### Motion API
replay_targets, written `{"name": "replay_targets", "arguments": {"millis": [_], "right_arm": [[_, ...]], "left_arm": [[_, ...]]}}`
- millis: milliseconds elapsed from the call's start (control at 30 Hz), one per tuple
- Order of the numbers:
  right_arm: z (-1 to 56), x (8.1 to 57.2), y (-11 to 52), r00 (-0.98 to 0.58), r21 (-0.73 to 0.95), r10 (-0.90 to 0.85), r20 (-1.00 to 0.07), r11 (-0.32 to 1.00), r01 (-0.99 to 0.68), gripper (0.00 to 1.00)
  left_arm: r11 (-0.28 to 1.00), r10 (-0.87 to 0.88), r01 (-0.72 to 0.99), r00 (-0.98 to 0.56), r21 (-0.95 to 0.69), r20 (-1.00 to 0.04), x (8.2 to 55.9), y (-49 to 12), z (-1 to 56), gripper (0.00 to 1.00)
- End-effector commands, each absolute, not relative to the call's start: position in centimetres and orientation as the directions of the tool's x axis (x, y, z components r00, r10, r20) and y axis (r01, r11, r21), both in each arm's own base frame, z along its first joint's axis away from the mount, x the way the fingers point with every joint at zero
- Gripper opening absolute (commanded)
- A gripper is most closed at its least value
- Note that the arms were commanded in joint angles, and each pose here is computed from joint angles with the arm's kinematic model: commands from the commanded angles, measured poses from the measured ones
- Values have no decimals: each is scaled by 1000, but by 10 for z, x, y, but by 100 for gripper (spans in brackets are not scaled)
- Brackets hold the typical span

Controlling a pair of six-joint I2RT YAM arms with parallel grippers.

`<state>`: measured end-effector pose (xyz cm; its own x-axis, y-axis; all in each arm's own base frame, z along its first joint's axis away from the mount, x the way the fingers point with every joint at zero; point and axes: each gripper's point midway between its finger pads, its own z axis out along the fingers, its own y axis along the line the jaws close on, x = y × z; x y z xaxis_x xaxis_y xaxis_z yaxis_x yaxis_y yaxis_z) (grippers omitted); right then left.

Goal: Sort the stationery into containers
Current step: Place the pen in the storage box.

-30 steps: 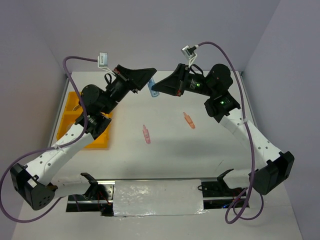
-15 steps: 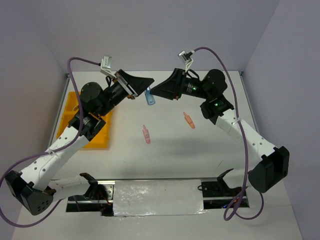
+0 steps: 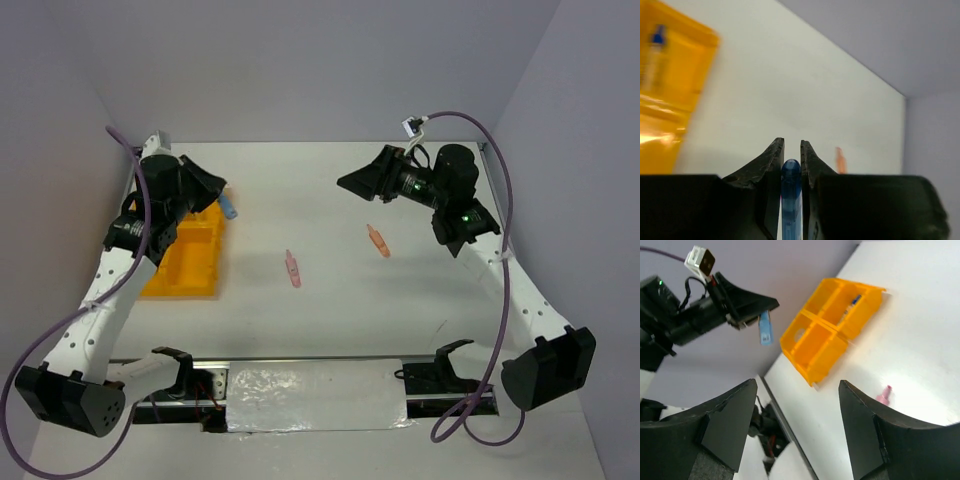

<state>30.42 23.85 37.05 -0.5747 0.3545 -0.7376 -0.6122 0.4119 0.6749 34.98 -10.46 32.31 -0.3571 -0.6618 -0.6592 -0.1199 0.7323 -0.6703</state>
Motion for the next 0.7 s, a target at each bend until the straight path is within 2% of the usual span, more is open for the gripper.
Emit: {"name": "replay_targets", "arguments": {"millis": [0,133,333,633,667], "right_arm": [[370,292,224,-504,568,276,-819,518,-640,74],[360,284,219,-503,552,253,-826,536,-638,74],[347,273,213,-500,522,210,-840,561,-642,74],[340,260,210,-503,497,160,-850,561,-662,74],[340,258,210,-499,494,158,-852,559,-667,74]], "left_arm": [[847,-510,-375,-377,-376,-773,343,-30,265,0],[849,-453,-467,-402,-247,-796,349,15,225,0],[868,-336,-493,-494,-60,-802,352,43,185,0],[880,-319,-475,-558,-20,-766,365,47,140,0],[880,-320,-474,-570,-16,-757,363,46,132,3]]}}
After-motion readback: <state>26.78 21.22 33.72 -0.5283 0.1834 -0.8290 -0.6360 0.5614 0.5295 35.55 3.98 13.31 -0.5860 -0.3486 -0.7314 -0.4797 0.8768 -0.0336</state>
